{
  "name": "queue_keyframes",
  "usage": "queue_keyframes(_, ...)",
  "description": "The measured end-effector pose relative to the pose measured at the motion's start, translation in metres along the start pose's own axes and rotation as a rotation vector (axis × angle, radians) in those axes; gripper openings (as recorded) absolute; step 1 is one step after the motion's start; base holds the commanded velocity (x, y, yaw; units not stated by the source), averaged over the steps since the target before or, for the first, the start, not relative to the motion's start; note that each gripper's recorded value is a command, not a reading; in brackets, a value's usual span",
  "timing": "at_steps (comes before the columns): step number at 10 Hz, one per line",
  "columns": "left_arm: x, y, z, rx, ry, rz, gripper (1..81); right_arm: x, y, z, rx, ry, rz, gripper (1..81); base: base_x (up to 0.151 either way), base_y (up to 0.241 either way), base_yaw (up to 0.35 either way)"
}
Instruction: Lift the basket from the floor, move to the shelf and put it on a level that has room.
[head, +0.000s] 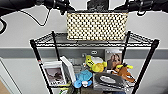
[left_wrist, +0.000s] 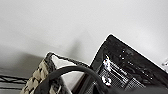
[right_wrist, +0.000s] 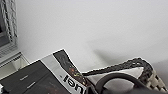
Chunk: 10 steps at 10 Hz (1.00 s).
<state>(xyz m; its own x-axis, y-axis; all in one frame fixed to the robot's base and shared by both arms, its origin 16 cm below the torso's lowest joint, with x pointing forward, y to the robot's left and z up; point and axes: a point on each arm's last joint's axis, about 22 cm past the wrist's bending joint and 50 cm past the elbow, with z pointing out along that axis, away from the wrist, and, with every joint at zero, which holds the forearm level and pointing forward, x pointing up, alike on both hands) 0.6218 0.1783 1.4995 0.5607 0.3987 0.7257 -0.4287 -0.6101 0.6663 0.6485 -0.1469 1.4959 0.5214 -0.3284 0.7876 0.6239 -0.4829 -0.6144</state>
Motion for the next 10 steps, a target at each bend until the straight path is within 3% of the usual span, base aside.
queue_keyframes(2, -0.002, 0.000, 0.000, -0.005, 0.001, 0.001, 1.0, -0.001, 0.001, 0.001, 0.002, 0.006, 0.000, 1.0, 0.000, 0.000, 0.000)
queue_keyframes(3, -0.006, 0.003, 0.000, -0.010, -0.006, 0.015, 81.1, -0.003, -0.002, 0.001, 0.005, 0.000, -0.004, 81.1, 0.000, 0.000, 0.000)
queue_keyframes(4, -0.013, 0.004, 0.003, -0.010, -0.021, 0.021, 81.1, -0.008, 0.000, 0.003, 0.002, -0.009, -0.029, 81.1, 0.000, 0.000, 0.000)
queue_keyframes(8, -0.019, 0.007, 0.001, -0.017, -0.034, 0.034, 81.1, -0.014, -0.001, -0.001, 0.015, -0.010, -0.028, 81.1, 0.000, 0.000, 0.000)
queue_keyframes(10, -0.009, 0.003, -0.016, -0.016, -0.011, 0.033, 81.1, -0.016, 0.002, -0.013, 0.015, -0.015, -0.030, 81.1, 0.000, 0.000, 0.000)
